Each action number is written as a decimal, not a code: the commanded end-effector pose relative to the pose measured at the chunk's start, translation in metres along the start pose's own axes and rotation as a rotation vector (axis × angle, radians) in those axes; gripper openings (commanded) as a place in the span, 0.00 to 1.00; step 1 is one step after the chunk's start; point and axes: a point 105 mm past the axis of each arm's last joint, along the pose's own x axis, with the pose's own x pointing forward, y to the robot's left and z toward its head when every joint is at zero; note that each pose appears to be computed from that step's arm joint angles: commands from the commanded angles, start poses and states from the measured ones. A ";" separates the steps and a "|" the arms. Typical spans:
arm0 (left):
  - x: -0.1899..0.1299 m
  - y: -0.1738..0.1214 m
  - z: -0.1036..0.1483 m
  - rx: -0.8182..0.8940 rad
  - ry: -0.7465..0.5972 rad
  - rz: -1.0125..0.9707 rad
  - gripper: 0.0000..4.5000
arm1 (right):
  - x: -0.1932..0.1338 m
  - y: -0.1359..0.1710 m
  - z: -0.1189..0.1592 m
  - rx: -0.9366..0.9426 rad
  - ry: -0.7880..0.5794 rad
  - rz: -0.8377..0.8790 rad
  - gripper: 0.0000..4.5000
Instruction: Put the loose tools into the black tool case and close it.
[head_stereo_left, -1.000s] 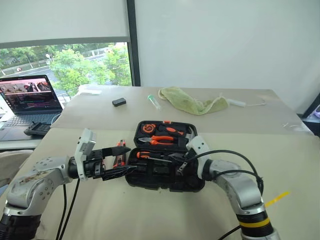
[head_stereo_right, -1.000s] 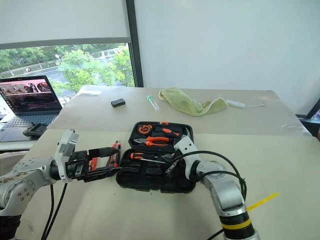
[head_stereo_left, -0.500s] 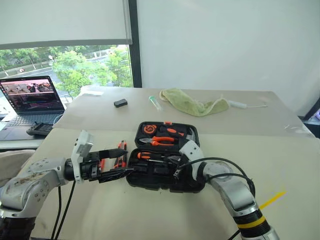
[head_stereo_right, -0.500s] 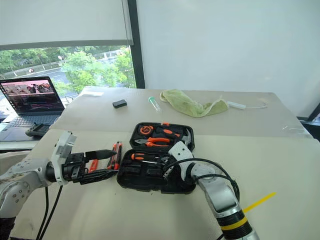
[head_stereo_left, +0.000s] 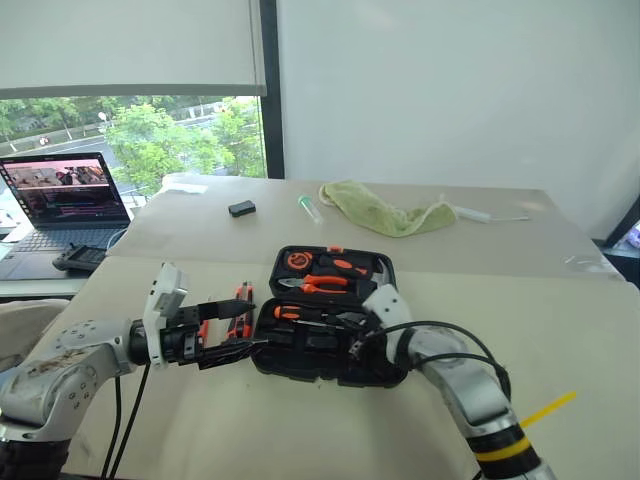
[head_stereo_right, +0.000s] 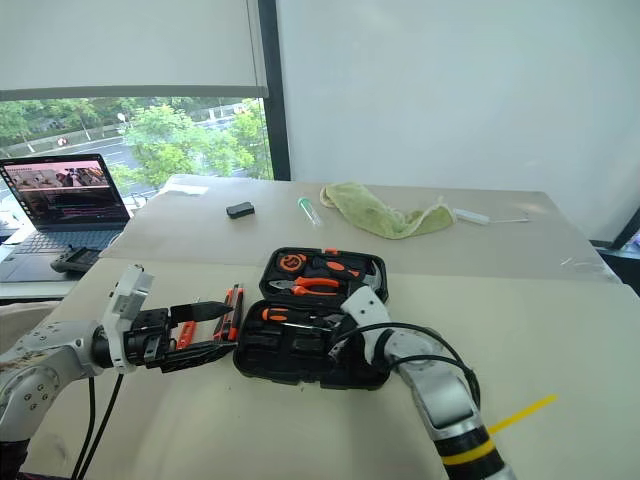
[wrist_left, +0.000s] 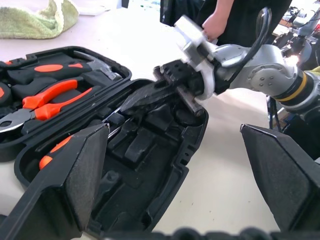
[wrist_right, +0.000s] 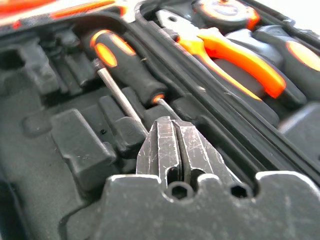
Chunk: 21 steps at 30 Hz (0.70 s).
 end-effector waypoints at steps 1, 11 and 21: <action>0.007 -0.002 0.006 0.088 -0.009 -0.003 1.00 | -0.027 -0.010 0.037 -0.011 -0.119 -0.053 0.13; 0.010 0.005 0.003 0.013 -0.031 0.093 1.00 | -0.083 0.020 0.047 -0.038 -0.091 0.081 0.88; 0.018 0.057 0.002 -0.247 0.245 0.627 1.00 | -0.130 0.039 0.054 -0.177 -0.025 0.232 0.99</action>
